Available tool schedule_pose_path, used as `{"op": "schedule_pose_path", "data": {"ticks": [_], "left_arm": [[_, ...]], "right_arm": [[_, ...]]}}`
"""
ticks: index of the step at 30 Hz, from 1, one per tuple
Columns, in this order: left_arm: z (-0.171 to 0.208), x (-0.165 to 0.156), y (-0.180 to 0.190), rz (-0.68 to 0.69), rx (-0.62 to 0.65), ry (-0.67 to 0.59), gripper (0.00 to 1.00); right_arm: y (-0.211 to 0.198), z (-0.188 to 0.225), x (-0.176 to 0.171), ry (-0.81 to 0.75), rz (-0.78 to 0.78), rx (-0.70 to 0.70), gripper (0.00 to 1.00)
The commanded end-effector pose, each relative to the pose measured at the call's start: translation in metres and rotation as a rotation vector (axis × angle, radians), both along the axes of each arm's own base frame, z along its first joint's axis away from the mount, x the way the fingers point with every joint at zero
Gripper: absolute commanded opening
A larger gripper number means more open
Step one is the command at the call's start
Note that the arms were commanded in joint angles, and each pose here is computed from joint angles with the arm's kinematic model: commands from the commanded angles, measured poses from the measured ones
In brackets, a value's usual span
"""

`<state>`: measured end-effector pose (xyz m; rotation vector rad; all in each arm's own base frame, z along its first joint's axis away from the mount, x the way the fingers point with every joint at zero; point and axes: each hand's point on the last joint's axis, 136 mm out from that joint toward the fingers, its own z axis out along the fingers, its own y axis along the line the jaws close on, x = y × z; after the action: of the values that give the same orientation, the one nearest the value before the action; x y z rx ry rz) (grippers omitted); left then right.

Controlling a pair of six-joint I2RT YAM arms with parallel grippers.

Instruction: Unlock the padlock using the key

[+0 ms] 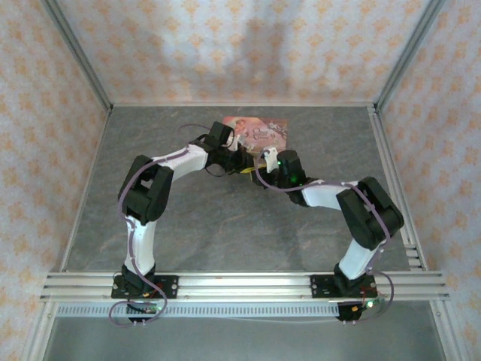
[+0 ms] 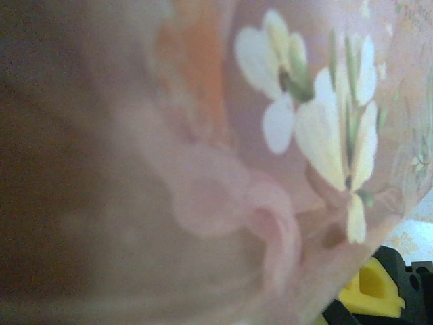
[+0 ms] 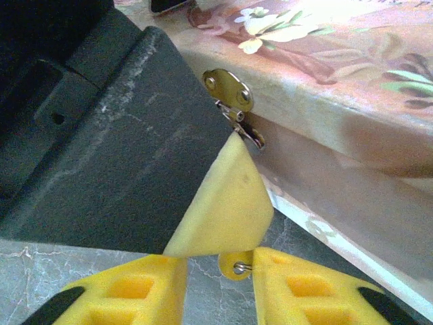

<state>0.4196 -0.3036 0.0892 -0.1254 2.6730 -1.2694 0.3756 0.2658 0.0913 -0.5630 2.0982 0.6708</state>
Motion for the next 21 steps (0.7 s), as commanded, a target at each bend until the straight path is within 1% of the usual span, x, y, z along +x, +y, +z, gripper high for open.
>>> {"op": "schedule_pose_path", "data": {"ticks": [1, 4, 8, 11, 12, 16, 21], "left_arm": [[0.002, -0.008, -0.007, -0.024, -0.063, 0.085, 0.00], [0.002, -0.008, -0.006, -0.024, -0.061, 0.083, 0.00], [0.003, -0.008, -0.007, -0.025, -0.063, 0.083, 0.00], [0.002, -0.008, -0.007, -0.025, -0.063, 0.085, 0.00], [0.002, -0.008, -0.007, -0.025, -0.065, 0.085, 0.00], [0.002, -0.009, -0.007, -0.025, -0.068, 0.087, 0.00], [0.001, -0.011, -0.007, -0.032, -0.064, 0.087, 0.00]], "right_arm": [[0.010, 0.005, 0.005, -0.022, 0.020, -0.001, 0.31], [0.010, 0.002, 0.004, -0.017, 0.024, -0.011, 0.37], [0.011, -0.004, 0.001, -0.006, 0.032, -0.028, 0.39], [0.009, -0.005, 0.004, -0.012, 0.018, -0.029, 0.37], [0.010, -0.005, 0.004, -0.012, 0.020, -0.032, 0.36], [0.013, 0.002, 0.007, -0.029, 0.017, -0.011, 0.26], [0.019, 0.004, 0.006, -0.009, 0.041, 0.006, 0.12]]}}
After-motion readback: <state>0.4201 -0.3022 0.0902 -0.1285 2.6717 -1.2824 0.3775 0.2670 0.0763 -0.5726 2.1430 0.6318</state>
